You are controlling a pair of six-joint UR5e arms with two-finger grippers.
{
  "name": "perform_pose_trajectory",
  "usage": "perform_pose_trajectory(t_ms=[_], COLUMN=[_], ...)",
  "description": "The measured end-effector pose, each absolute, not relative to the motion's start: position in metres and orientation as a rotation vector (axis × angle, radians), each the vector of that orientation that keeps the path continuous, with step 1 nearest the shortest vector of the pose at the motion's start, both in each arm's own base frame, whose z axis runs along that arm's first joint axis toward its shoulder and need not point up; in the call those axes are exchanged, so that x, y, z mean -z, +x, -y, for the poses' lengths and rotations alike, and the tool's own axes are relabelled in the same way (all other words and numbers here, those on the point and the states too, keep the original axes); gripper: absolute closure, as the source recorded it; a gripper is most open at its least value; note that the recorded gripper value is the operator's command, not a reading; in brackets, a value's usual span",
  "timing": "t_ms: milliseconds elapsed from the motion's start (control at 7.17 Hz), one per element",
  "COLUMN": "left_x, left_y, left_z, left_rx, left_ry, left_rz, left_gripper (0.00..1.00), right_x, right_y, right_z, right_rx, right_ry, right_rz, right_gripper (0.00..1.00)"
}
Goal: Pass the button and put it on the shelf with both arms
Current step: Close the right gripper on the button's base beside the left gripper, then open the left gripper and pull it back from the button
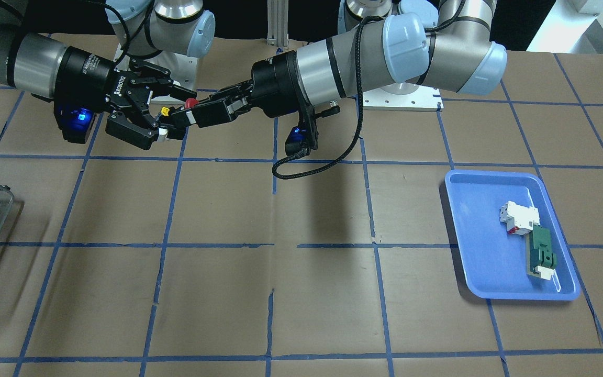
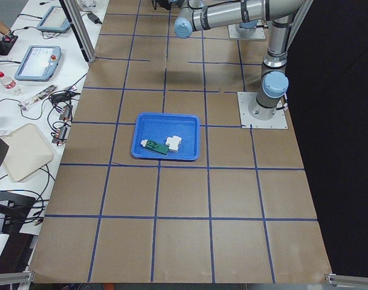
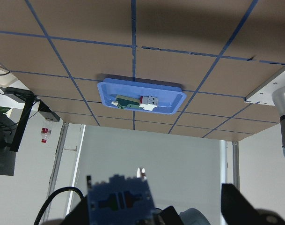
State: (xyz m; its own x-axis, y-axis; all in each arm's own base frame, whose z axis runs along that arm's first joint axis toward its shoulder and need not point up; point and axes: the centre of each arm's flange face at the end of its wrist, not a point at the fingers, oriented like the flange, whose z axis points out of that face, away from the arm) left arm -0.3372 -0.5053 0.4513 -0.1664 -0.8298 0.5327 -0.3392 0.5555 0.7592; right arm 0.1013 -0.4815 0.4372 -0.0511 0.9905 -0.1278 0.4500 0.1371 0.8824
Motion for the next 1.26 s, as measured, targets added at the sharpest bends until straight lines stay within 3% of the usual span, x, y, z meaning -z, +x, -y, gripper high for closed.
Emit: perform_pose_trajectory(t_ms=[977,1116,1256], left_x=[-0.445,-0.444,-0.445], left_y=[-0.330,-0.330,-0.329], left_z=[0.474,0.473,0.474], left_rx=[0.576,0.572,0.571], left_ry=[0.973,0.972,0.974], left_rz=[1.749,1.748,1.745], left_gripper=[0.93,0.39,0.00], right_x=[-0.438,-0.439,-0.439], right_y=[0.102,0.102,0.102], right_z=[0.481,0.482,0.482], right_rx=[-0.860,-0.858,-0.859], right_ry=[1.424,1.423,1.424], right_rz=[-1.623,-1.623,-1.622], right_gripper=[0.85,0.86,0.86])
